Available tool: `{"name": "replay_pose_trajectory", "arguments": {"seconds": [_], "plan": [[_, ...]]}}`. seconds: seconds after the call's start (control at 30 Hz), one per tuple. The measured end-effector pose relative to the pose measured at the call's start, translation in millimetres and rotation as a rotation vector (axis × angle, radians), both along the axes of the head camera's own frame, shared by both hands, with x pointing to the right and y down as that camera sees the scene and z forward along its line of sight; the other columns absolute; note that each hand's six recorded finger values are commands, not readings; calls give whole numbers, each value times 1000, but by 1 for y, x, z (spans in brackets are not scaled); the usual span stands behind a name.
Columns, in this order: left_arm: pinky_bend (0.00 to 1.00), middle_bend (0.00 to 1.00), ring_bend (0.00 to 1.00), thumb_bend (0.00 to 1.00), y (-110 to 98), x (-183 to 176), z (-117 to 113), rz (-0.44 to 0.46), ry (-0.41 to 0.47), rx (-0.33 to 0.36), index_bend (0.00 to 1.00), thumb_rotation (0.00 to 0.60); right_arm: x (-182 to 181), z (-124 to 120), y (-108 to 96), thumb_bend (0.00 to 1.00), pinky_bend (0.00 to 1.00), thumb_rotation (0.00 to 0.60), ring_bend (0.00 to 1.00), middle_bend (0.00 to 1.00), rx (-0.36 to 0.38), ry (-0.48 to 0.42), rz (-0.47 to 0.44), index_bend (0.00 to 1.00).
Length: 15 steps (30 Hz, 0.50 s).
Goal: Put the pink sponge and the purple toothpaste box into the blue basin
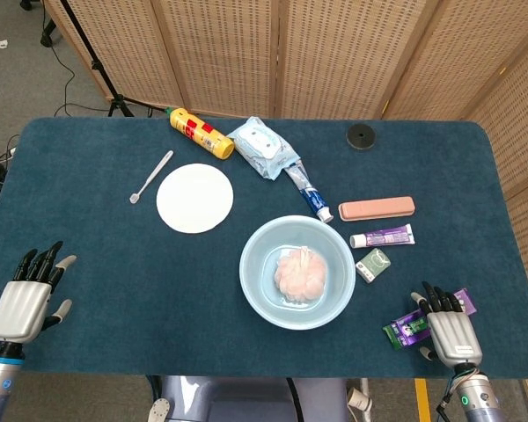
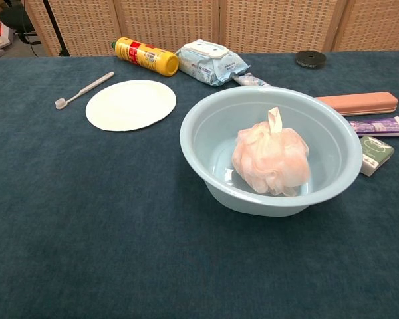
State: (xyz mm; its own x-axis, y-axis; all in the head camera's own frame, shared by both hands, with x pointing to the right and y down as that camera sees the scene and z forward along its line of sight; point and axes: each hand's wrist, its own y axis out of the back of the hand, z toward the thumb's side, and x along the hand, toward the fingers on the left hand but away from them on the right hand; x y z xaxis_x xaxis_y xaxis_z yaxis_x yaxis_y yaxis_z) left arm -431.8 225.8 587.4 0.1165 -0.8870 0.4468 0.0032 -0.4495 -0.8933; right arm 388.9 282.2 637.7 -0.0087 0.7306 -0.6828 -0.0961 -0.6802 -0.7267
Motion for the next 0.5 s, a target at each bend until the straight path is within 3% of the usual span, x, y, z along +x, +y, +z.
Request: {"name": "replay_pose_trajectory", "arguments": {"seconds": [0.17, 0.37, 0.5], "plan": [[75, 0, 112, 290, -1, -1, -1, -3, 2, 1, 186, 600, -5, 7, -2, 28, 87, 600, 0, 0, -21, -2, -12, 211], [75, 0, 112, 291, -1, -1, -1, -7, 3, 1, 186, 600, -8, 15, -2, 48, 181, 600, 8, 50, -42, 1, -22, 268], [75, 0, 113, 291, -1, -1, -1, -8, 6, 1, 186, 600, -9, 19, -1, 53, 257, 600, 107, 150, -58, 3, -25, 372]]}}
